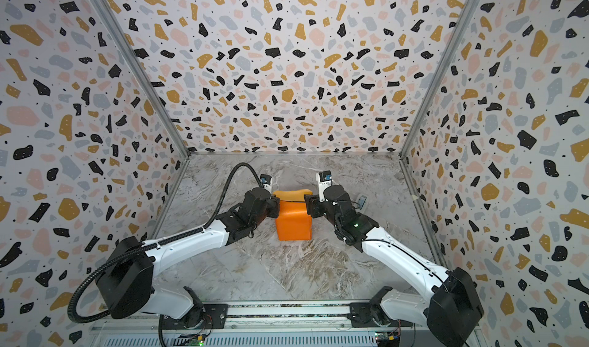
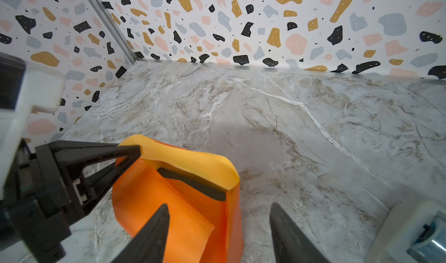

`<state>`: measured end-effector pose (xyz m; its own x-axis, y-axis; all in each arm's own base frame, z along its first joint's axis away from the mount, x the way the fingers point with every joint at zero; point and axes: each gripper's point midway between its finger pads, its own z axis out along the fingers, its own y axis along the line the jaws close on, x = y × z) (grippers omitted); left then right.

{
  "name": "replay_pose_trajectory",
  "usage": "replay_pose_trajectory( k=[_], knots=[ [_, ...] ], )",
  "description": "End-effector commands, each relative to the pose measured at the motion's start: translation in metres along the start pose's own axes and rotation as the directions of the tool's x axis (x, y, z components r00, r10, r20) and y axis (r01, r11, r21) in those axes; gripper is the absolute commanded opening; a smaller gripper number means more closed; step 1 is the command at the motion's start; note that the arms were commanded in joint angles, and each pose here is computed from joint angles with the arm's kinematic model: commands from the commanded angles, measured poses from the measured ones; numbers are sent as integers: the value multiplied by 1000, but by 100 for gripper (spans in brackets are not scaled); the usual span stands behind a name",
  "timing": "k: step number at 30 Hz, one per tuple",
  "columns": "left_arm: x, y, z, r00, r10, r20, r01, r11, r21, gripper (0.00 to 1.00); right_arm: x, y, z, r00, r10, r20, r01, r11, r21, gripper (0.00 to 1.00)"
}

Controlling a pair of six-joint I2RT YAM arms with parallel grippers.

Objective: Wrap a gift box in wrapping paper
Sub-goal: Fold the wrapping paper for the gift box.

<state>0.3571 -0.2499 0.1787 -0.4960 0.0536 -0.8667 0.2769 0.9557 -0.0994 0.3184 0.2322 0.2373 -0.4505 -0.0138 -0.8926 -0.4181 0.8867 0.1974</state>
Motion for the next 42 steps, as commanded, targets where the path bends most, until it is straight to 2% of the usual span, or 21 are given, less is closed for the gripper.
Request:
replay_pose_trajectory(
  k=[1, 5, 10, 20, 29, 34, 42],
  knots=[
    [-18, -3, -6, 999, -7, 41, 6, 1000, 7, 0, 7, -9, -9, 1000, 2, 16, -3, 999, 38, 68],
    [-17, -2, -7, 999, -5, 42, 4, 1000, 7, 0, 24, -2, 2, 999, -9, -40, 9, 1000, 0, 70],
    [-16, -4, -7, 999, -8, 40, 7, 1000, 18, 0, 34, -6, 23, 997, -44, -65, 46, 998, 31, 67],
    [-14, -5, -7, 999, -9, 39, 8, 1000, 26, 0, 32, -17, 50, 991, -99, -87, 109, 986, 124, 33],
    [-12, -6, -6, 999, -8, 36, 7, 999, 34, 0, 29, -11, 57, 987, -124, -98, 136, 983, 121, 16],
    [-11, -6, -6, 999, -11, 36, 10, 999, 35, 0, 29, -12, 57, 986, -130, -106, 143, 981, 133, 1],
    [-16, -6, -8, 998, -35, 52, 33, 999, 41, 0, 35, -13, 57, 985, -126, -118, 142, 980, 139, 0]
  ],
)
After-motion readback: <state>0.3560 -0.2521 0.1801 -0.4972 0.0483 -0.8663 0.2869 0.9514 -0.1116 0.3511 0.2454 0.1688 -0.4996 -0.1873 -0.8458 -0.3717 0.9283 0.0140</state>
